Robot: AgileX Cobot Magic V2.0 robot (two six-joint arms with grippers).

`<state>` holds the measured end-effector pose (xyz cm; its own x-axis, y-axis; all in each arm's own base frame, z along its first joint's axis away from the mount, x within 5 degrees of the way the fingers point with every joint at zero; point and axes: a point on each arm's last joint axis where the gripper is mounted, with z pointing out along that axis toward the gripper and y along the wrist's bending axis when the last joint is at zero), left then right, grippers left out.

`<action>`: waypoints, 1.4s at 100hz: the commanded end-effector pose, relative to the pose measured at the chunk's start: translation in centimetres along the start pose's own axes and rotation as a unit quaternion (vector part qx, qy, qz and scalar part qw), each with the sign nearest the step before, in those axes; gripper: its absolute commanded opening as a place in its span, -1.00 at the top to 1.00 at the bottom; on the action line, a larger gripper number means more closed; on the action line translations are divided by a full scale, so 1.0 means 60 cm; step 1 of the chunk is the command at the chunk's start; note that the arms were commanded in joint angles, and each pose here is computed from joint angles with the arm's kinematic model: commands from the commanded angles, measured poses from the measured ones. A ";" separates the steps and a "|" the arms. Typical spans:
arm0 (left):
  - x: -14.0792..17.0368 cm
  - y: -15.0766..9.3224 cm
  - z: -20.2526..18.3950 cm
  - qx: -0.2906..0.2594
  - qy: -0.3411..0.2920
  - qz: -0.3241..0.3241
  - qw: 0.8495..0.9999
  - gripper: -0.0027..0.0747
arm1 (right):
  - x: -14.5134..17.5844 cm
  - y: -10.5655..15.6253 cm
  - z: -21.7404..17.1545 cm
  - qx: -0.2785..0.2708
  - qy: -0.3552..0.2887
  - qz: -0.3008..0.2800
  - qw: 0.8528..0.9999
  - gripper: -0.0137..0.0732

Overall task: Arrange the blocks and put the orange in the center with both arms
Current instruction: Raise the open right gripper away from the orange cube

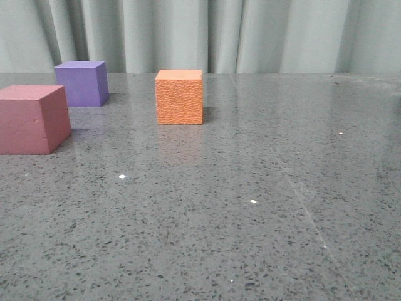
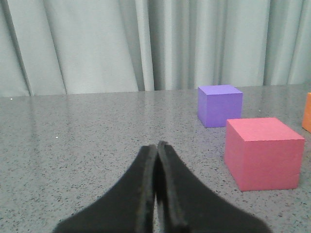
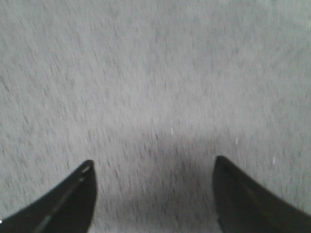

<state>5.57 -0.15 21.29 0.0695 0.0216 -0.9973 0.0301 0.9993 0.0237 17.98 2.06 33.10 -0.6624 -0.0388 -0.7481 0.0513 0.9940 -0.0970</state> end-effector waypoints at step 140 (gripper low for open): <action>0.016 -0.003 -0.002 0.007 -0.029 -0.004 1.000 0.98 | 0.129 -0.026 -0.092 -0.087 -0.234 0.021 0.968 0.83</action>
<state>5.57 -0.15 21.29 0.0695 0.0216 -0.9973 0.0301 0.9993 0.0237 9.15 0.32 30.28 -0.4110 -0.0024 -0.9116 -0.0100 0.9999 0.0019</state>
